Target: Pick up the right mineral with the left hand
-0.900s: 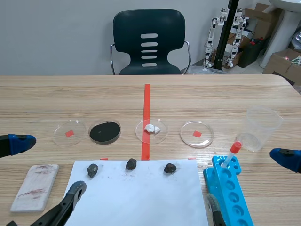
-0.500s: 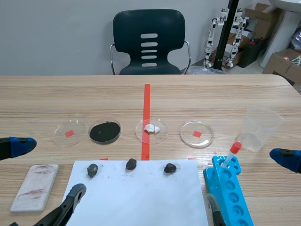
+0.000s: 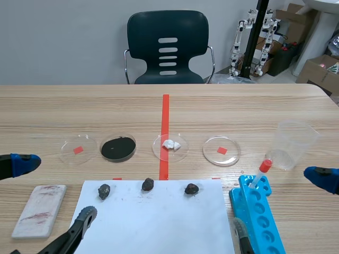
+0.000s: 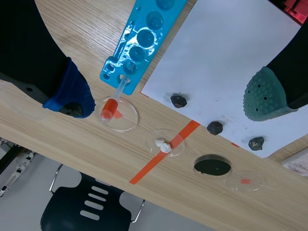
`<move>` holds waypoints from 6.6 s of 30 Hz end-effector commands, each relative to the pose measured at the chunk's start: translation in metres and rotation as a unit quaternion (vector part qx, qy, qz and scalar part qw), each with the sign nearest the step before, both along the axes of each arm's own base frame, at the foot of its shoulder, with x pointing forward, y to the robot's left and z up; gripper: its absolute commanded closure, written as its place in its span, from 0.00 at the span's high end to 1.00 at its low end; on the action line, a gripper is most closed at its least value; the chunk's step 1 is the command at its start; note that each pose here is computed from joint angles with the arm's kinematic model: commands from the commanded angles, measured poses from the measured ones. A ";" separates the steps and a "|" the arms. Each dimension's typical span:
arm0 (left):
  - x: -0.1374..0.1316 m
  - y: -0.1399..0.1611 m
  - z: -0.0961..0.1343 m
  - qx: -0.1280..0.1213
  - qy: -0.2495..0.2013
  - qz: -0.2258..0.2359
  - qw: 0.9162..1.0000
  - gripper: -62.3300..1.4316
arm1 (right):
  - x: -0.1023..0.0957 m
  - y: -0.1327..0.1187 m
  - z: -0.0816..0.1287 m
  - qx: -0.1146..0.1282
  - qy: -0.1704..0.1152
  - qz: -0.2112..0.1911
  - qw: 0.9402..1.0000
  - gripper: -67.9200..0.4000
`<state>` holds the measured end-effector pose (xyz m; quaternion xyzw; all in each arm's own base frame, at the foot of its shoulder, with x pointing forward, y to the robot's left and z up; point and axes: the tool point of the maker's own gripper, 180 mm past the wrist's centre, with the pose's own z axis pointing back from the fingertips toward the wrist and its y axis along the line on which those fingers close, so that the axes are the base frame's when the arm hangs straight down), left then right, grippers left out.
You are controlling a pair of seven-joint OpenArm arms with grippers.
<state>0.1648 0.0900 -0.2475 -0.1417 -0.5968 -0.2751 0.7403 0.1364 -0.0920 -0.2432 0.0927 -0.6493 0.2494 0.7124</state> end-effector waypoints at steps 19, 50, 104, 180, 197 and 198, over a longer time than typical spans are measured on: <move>0.042 -0.065 -0.010 -0.026 0.030 -0.057 0.998 1.00 | 0.004 0.000 0.010 0.006 -0.017 -0.001 1.000 0.96; 0.126 -0.151 -0.117 0.112 0.257 0.067 0.958 1.00 | 0.004 0.000 0.010 0.006 -0.017 -0.001 1.000 0.96; 0.131 -0.181 -0.162 0.184 0.313 0.075 0.929 1.00 | 0.004 0.000 0.010 0.006 -0.018 -0.001 1.000 0.96; 0.060 0.012 -0.004 0.028 0.053 0.162 0.985 0.14 | 0.004 0.000 0.010 0.006 -0.017 -0.001 1.000 0.96; 0.000 0.028 0.004 -0.004 0.039 0.138 0.990 0.14 | 0.004 0.000 0.010 0.006 -0.017 -0.001 1.000 0.96; -0.002 0.026 0.003 -0.009 0.038 0.132 0.990 0.14 | 0.004 0.000 0.010 0.005 -0.017 -0.001 1.000 0.96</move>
